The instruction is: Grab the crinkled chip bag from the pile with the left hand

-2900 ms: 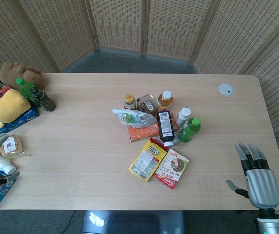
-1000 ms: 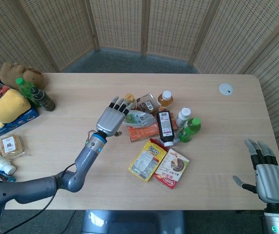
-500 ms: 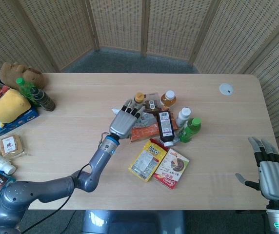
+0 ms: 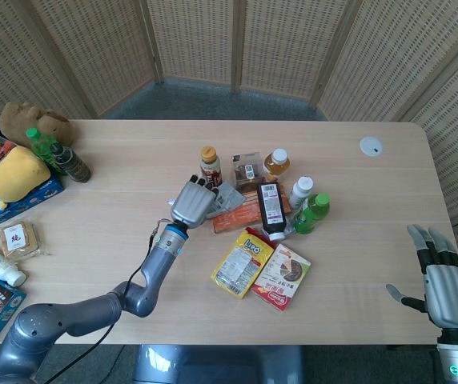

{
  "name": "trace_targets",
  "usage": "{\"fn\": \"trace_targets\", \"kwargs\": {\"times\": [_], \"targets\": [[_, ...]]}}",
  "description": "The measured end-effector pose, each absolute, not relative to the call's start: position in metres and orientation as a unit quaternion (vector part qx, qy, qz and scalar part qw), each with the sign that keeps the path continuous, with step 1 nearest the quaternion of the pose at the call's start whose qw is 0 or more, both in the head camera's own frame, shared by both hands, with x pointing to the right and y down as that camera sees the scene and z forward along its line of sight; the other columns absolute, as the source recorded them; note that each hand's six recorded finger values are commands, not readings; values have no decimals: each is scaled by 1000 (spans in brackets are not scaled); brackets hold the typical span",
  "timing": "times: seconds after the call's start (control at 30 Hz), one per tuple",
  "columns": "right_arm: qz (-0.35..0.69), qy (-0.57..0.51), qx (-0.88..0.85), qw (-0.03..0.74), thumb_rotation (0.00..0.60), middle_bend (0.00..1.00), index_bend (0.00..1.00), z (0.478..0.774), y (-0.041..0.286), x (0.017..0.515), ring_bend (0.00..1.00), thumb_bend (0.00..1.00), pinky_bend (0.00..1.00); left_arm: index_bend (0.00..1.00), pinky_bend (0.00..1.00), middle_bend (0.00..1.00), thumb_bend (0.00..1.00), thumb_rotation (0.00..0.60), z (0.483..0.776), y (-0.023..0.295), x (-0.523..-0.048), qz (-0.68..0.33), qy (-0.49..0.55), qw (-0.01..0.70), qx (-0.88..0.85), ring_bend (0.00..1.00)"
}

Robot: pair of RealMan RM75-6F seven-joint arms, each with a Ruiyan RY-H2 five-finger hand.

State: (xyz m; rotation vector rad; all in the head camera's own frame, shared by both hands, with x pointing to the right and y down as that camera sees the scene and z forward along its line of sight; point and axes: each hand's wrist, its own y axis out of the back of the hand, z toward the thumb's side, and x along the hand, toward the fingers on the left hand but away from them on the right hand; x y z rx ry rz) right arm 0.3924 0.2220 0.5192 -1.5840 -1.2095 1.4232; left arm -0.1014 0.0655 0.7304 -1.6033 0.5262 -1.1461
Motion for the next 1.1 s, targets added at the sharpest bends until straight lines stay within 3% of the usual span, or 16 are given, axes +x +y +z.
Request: {"fn": "trace_targets", "kwargs": {"times": [0.13,0.53,1.1], "targets": [[548,-464,-608,340,600,0,0,520,222,393,0,0,0,901,711,936,0,600,727,66,-99,-466,230,535,-666,738],[546,-458,-612,343,600,0,0,520,224,389,0,0,0,908,724,947,0,600,685,68,-88,-411,262,533,-692,753],[539,-453,-619,348,600,0,0,517,228,380,0,0,0,907,724,947,0,600,540,27,-141,-373,338,564,-655,753]]}}
